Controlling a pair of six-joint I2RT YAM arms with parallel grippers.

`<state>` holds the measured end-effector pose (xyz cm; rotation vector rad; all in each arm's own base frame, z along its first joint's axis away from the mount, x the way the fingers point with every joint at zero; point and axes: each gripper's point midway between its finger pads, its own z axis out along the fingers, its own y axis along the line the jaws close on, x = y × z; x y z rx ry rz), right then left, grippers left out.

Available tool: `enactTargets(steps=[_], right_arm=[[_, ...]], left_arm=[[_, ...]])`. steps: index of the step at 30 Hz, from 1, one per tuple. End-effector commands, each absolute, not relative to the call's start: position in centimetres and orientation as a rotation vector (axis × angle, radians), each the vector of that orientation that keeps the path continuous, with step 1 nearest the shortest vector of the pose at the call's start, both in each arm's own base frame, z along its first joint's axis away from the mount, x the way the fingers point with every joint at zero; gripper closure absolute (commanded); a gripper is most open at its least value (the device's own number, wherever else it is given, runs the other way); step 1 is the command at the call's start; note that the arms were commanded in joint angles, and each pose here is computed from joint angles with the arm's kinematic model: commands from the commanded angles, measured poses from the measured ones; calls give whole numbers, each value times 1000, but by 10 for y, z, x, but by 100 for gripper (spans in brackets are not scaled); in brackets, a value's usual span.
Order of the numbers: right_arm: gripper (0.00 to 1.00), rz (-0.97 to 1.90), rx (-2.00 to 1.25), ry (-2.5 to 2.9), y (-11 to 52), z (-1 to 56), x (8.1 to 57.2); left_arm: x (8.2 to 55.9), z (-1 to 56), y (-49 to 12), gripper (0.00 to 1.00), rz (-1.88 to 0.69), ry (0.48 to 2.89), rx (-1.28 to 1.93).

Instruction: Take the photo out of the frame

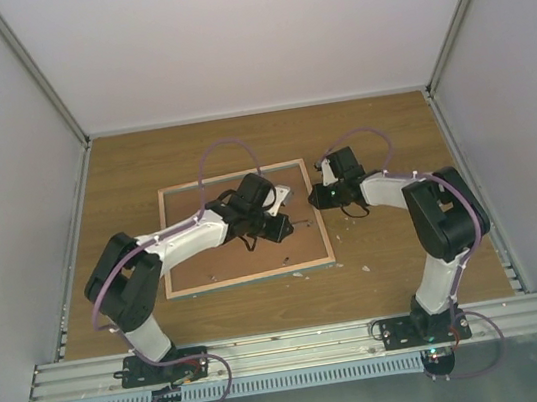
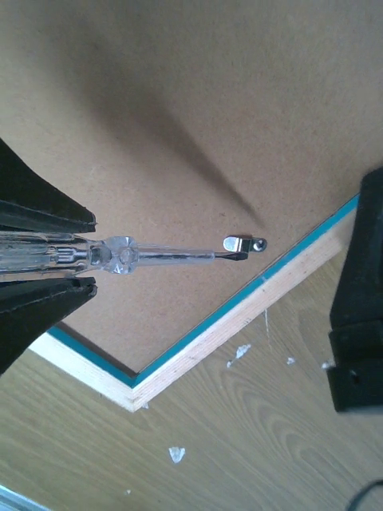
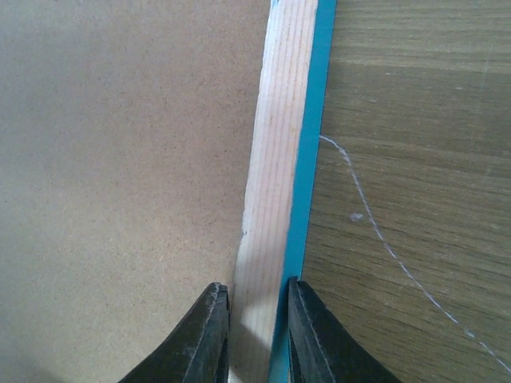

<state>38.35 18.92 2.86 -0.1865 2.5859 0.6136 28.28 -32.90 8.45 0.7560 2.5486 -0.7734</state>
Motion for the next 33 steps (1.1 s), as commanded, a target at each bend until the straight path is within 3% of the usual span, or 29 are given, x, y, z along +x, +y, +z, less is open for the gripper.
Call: enactTargets(steps=[1, 6, 13, 18, 23, 25, 28, 33], right_arm=[[84, 528, -139, 2617, 173, 26, 373], [99, 488, 47, 2627, 155, 26, 354], [99, 445, 401, 2542, 124, 33, 330], [99, 563, 628, 2421, 118, 46, 319], [99, 631, 656, 2424, 130, 44, 316], [91, 670, 571, 2463, 144, 44, 316], [69, 662, 402, 2533, 157, 41, 315], [46, 421, 59, 2536, 145, 58, 330]], left_arm=[[284, 114, -323, 100, -782, 2470, 700], [289, 132, -308, 100, -786, 2419, 599], [296, 149, -279, 100, -810, 2369, 449], [301, 157, -257, 100, -822, 2337, 349], [303, 160, -238, 100, -815, 2318, 281], [304, 161, -233, 100, -812, 2317, 269], [304, 161, -227, 100, -807, 2316, 259], [304, 166, -219, 100, -800, 2300, 250]])
